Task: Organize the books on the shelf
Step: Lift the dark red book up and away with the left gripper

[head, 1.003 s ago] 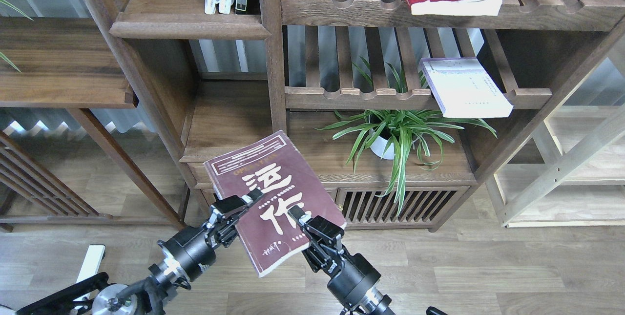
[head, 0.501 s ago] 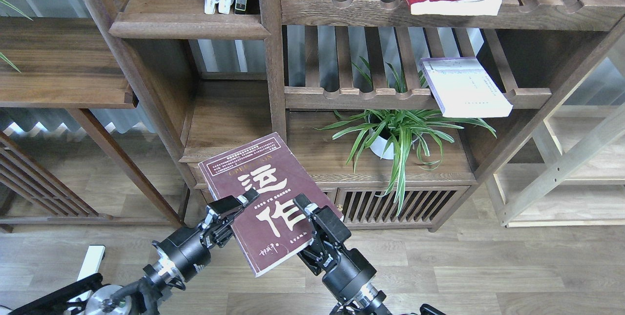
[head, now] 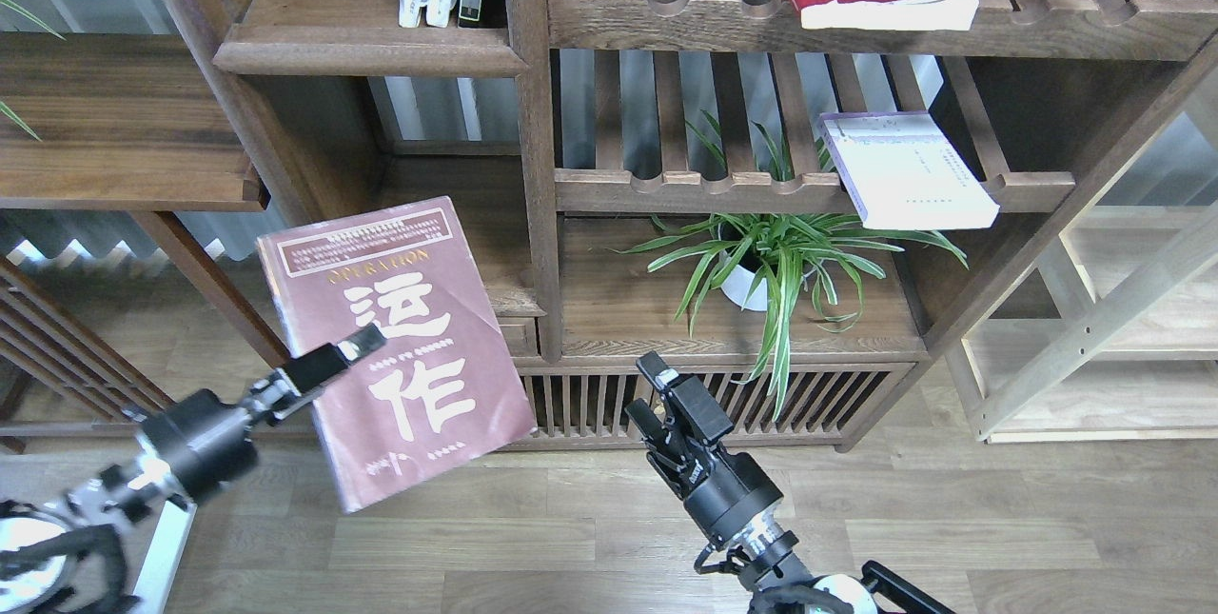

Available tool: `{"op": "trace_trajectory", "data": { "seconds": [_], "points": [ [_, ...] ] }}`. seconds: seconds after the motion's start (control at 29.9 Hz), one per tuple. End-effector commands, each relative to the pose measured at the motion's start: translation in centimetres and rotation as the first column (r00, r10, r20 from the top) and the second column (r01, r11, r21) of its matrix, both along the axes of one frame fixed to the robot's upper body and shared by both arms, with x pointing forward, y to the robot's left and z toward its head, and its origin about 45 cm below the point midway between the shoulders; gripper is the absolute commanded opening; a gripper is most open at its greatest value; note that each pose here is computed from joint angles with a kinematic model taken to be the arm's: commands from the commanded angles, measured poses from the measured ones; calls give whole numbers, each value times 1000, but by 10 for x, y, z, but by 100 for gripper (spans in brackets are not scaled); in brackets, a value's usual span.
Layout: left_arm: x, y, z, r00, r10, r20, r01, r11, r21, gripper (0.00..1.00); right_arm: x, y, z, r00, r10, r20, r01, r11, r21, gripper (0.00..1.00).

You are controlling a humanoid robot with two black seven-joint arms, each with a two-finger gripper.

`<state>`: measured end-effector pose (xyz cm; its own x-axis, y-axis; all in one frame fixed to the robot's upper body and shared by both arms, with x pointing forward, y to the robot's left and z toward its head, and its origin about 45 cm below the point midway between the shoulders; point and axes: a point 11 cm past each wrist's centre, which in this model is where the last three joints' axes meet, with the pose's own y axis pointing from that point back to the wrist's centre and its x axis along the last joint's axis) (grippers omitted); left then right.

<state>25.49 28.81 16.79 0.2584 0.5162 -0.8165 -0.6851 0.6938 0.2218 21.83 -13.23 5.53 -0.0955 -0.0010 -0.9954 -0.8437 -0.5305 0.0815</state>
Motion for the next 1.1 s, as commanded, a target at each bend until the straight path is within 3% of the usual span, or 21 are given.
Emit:
{"op": "trace_trajectory", "data": {
  "seconds": [0.0,0.17,0.33,0.53,0.9,1.07],
  "points": [
    [11,25,36,993,-26,119,13,993,116,0,0,0,-3,1000,21,6,-21,999,-30,99],
    [27,47,80,969,-48,241,-5,977,214,0,1,2,-5,999,44,1,-44,996,-73,99],
    [47,65,130,911,-62,407,-69,952,299,0,-1,8,-4,998,65,11,-64,994,-84,99],
    [59,76,167,863,-43,503,-127,946,300,0,3,16,-3,997,78,1,-77,992,-95,99],
    [77,82,202,771,75,633,-221,963,155,0,0,18,-7,996,90,-13,-91,991,-103,99],
    [90,76,212,722,69,689,-242,957,158,0,0,18,-7,996,90,-12,-91,990,-105,99]
  ]
}}
